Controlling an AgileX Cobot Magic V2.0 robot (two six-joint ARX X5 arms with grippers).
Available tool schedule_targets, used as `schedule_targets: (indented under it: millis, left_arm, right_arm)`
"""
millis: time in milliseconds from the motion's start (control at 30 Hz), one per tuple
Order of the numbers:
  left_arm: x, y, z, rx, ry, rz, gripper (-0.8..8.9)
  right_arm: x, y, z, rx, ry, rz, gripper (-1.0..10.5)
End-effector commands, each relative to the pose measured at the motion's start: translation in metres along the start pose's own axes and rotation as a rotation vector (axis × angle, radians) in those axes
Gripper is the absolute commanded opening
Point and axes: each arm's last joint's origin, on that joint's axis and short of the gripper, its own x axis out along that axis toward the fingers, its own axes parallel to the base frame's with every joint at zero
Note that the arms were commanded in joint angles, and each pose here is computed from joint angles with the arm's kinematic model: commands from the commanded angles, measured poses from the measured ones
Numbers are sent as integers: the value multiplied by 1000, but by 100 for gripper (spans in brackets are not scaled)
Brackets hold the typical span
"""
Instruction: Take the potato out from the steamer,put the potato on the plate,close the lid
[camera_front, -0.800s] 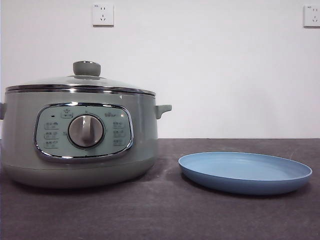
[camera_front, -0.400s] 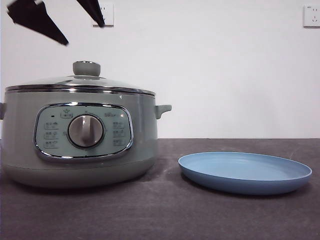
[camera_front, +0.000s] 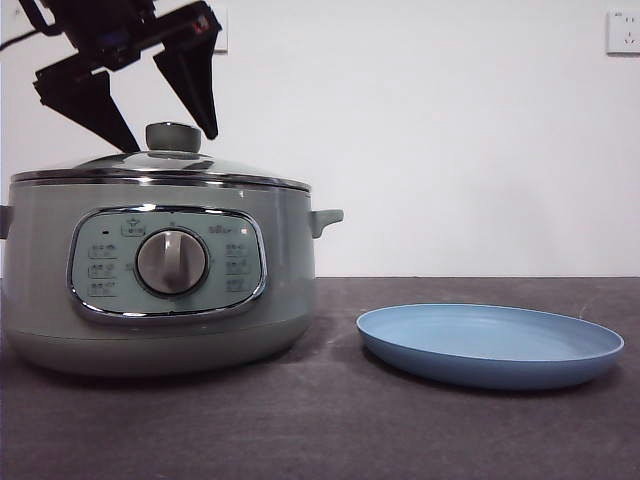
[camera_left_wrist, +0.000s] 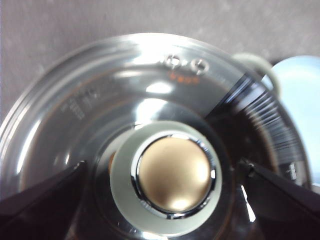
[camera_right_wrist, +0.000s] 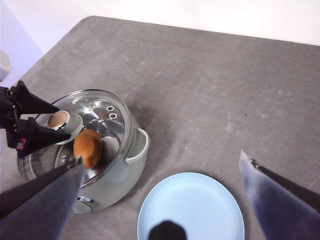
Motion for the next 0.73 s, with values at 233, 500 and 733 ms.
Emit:
schedule_targets:
  millis: [233,500,733]
  left_arm:
    - [2,-1,0,27,3,0,-20]
    - [2,-1,2,33,-12,-1,-9]
    - [-12,-2,13,43,-107,1,-8]
  right_arm:
    - [-1,0,0,9,1,-1,532]
    - [-1,1,-3,22,30,1,532]
    - [-1,1,-1,51,17,7,532]
